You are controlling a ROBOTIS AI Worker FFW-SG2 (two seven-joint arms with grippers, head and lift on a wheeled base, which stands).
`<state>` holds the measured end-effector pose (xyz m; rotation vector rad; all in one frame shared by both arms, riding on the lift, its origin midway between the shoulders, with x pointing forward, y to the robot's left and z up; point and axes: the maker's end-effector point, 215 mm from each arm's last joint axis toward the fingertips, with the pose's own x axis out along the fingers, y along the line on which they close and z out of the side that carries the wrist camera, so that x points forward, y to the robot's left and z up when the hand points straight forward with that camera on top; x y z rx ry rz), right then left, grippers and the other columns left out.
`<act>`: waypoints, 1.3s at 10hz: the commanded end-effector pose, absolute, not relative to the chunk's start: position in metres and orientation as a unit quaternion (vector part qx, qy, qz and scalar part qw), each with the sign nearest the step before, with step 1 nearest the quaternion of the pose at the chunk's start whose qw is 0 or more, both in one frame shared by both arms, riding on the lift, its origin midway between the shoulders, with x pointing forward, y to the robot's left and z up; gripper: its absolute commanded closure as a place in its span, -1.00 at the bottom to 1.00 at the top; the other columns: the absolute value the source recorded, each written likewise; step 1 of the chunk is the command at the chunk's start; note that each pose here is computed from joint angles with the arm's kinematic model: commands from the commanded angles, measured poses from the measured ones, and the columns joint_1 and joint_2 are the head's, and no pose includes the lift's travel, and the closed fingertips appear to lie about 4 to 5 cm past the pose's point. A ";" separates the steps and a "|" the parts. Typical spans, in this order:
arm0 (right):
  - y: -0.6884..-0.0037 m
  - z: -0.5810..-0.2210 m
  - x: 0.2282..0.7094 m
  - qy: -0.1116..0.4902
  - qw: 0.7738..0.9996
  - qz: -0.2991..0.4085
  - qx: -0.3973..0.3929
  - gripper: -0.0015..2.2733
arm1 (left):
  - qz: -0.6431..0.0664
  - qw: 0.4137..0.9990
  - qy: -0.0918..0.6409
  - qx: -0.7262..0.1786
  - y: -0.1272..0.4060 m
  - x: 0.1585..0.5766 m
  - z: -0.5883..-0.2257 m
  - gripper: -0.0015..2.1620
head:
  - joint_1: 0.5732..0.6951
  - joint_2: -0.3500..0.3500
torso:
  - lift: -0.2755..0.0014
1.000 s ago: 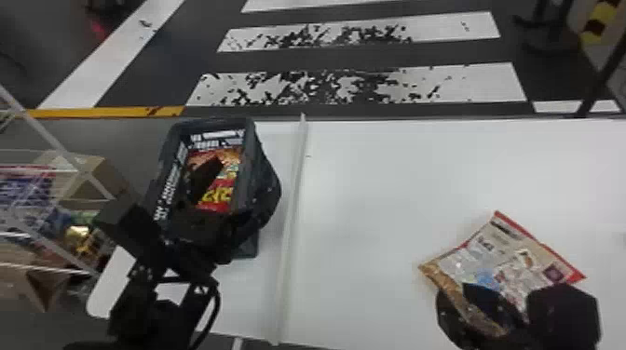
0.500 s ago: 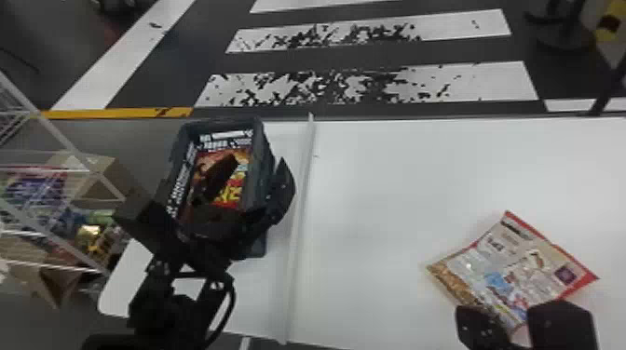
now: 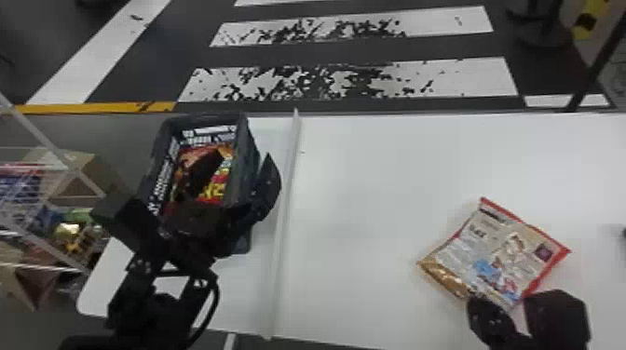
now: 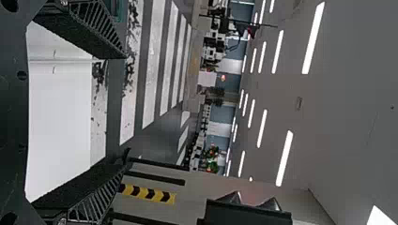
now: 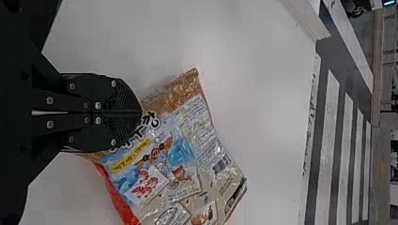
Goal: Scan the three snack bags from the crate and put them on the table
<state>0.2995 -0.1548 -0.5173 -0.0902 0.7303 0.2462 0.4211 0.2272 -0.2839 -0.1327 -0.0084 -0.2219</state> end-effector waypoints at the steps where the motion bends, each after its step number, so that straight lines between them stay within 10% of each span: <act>1: -0.183 -0.522 0.303 0.364 0.926 0.088 -0.054 0.97 | -0.112 0.992 -0.005 -0.066 0.226 0.421 -0.283 -0.96 | 1.00 0.34 | 0.31; 5: -0.210 -0.506 0.305 0.363 0.929 0.063 -0.023 0.97 | -0.115 0.991 -0.009 -0.067 0.222 0.420 -0.279 -0.96 | 1.00 0.04 | 0.31; 13: -0.162 -0.448 0.421 0.199 0.976 0.090 -0.001 0.97 | -0.118 0.991 -0.003 -0.057 0.219 0.407 -0.277 -0.96 | 1.00 0.21 | 0.31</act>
